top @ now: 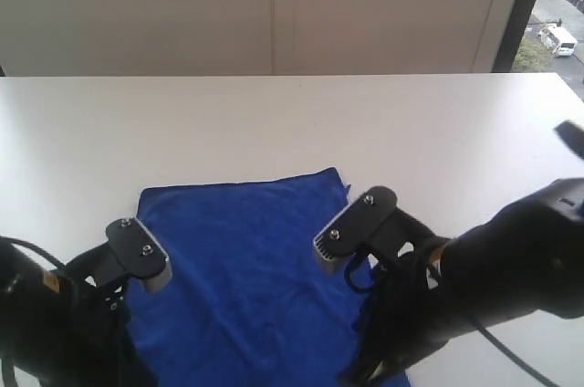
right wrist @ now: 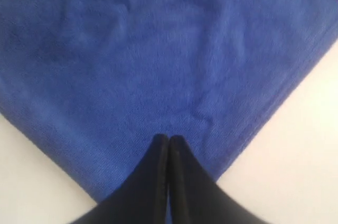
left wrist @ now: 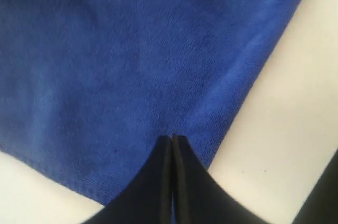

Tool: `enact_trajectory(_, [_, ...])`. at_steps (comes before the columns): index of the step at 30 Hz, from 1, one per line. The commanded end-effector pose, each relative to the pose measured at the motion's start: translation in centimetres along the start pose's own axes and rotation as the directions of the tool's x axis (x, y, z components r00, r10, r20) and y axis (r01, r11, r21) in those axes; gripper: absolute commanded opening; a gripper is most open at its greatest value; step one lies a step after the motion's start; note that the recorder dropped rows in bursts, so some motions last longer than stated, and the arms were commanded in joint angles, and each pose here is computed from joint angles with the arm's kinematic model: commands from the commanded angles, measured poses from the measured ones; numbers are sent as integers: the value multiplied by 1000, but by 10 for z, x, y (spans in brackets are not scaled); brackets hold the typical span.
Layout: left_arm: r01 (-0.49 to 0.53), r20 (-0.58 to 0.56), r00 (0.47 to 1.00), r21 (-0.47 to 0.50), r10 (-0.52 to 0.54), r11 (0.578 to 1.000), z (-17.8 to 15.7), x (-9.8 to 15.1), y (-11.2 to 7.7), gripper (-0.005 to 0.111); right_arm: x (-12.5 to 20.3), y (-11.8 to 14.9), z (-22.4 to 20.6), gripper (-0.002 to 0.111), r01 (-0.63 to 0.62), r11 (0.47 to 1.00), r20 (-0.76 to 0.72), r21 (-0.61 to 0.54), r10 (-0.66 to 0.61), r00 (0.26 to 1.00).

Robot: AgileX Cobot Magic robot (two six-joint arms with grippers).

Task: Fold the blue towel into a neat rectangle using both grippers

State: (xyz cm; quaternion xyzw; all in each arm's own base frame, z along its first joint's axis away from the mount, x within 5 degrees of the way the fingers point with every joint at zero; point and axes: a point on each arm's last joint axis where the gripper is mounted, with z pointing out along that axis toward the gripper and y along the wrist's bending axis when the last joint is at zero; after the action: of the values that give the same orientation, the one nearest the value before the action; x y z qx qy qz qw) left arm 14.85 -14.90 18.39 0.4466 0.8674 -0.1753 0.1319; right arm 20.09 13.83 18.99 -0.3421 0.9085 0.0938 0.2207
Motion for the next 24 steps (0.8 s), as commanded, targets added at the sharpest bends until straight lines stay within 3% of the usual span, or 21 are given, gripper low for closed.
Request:
enact_trajectory(1, [-281, 15, 960, 53, 281, 958, -20, -7, -9, 0, -6, 4, -23, 0, 275, 961, 15, -9, -275, 961])
enact_trajectory(3, [-369, -7, 928, 106, 372, 923, -23, -4, -14, 0, -3, 6, -28, 2, 380, 924, -14, -40, -381, 924])
enact_trajectory(6, [-383, -51, 916, 179, 397, 906, -22, 5, -18, 5, 5, 8, -28, 13, 469, 877, -70, -101, -477, 876])
enact_trajectory(11, [-395, -76, 906, 198, 416, 897, -17, 14, -18, 37, 10, 9, -28, 37, 549, 822, -97, -151, -565, 819])
enact_trajectory(15, [-395, -66, 910, 167, 410, 904, -13, 16, -16, 59, 9, 9, -28, 45, 643, 751, -74, -150, -657, 750])
enact_trajectory(24, [-416, -97, 894, 183, 437, 891, -2, 30, -15, 62, 17, 8, -20, 47, 708, 691, -64, -146, -720, 691])
